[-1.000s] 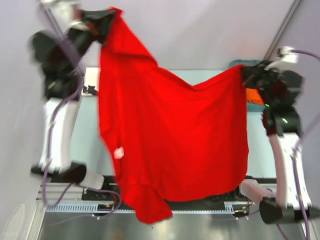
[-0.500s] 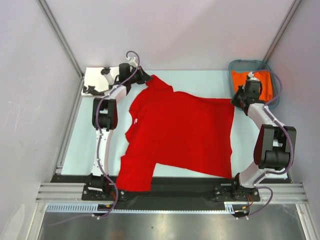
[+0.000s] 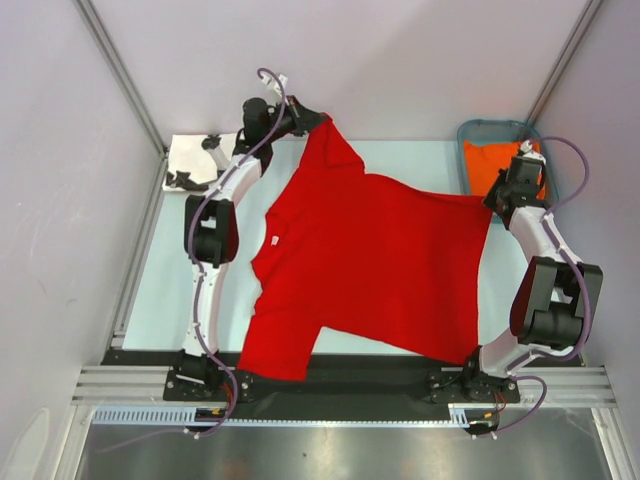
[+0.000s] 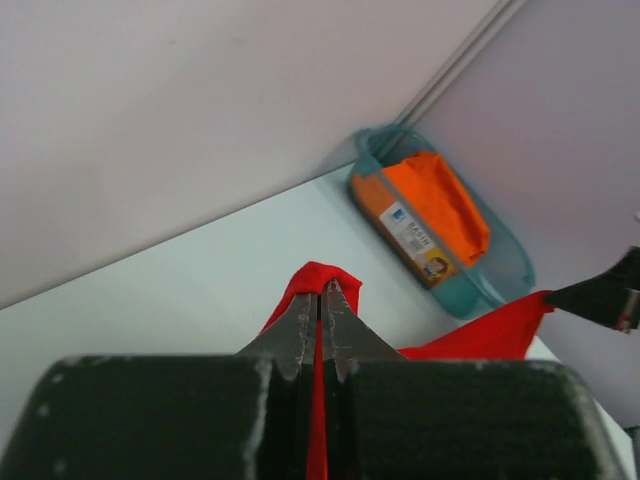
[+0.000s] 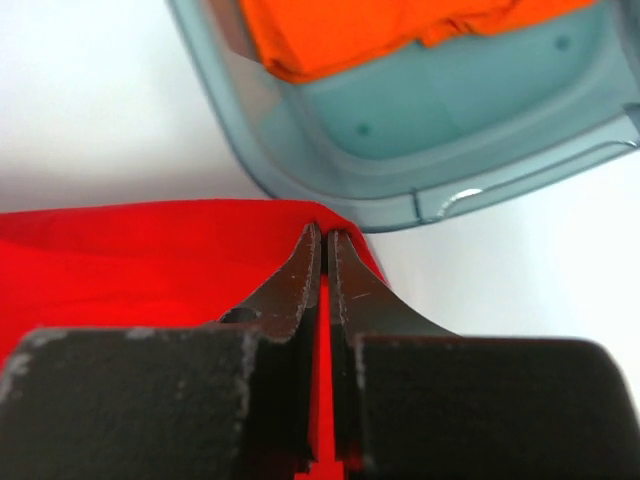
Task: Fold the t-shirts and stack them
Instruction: Flatten the tshirt out, then fold the tshirt
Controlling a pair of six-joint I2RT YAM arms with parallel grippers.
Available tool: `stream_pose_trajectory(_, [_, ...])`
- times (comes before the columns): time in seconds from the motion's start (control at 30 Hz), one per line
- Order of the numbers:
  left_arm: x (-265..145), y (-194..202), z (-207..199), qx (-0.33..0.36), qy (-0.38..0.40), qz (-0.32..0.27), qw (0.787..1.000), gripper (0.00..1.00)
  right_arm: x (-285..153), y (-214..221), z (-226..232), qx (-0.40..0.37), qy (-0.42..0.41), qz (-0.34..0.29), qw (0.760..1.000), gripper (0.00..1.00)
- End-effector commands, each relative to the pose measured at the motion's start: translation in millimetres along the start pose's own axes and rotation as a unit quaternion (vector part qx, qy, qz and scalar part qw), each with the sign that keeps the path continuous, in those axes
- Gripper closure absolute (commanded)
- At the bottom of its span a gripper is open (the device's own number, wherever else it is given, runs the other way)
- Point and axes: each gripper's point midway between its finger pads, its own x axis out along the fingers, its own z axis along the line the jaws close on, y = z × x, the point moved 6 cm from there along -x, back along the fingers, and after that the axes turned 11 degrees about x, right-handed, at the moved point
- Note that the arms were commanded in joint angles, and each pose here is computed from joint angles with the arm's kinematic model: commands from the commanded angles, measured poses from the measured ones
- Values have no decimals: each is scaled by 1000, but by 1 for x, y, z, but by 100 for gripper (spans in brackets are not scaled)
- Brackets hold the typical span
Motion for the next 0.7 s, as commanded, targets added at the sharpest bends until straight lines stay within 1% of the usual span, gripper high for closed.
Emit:
stream_pose_trajectory(0.0, [-4, -43, -28, 9, 33, -34, 999, 100, 1, -13, -13, -11, 36, -16, 999, 100])
stream_pose_trajectory(0.17, [-6, -26, -44, -1, 40, -31, 999, 100, 4, -13, -14, -10, 24, -2, 1000, 100])
stream_pose_trajectory(0.27, [-7, -19, -44, -17, 36, -20, 999, 100, 9, -8, -12, -8, 19, 22, 1000, 100])
stream_pose_trajectory(0.4, [-12, -23, -48, -23, 22, -4, 999, 100, 9, -11, -5, 3, 7, 43, 999, 100])
stream_pose_trajectory(0.47, [-19, -36, -61, -26, 25, -9, 999, 100, 5, -7, -5, 9, 12, 61, 998, 100])
stream_pose_trajectory(0.53, [-28, -29, -63, -41, 12, 4, 999, 100, 0, -8, -6, 21, 18, 65, 997, 100])
stream_pose_trajectory(0.57, [-36, -44, -76, -31, 15, -2, 999, 100, -3, -4, -6, 24, 12, 82, 996, 100])
stream_pose_trajectory(0.6, [-43, -35, -77, -38, 7, 10, 999, 100, -5, -3, -6, 28, 13, 86, 996, 100])
stream_pose_trajectory(0.67, [-58, -47, -91, -32, -2, 14, 999, 100, -11, 1, -7, 30, 17, 106, 994, 100])
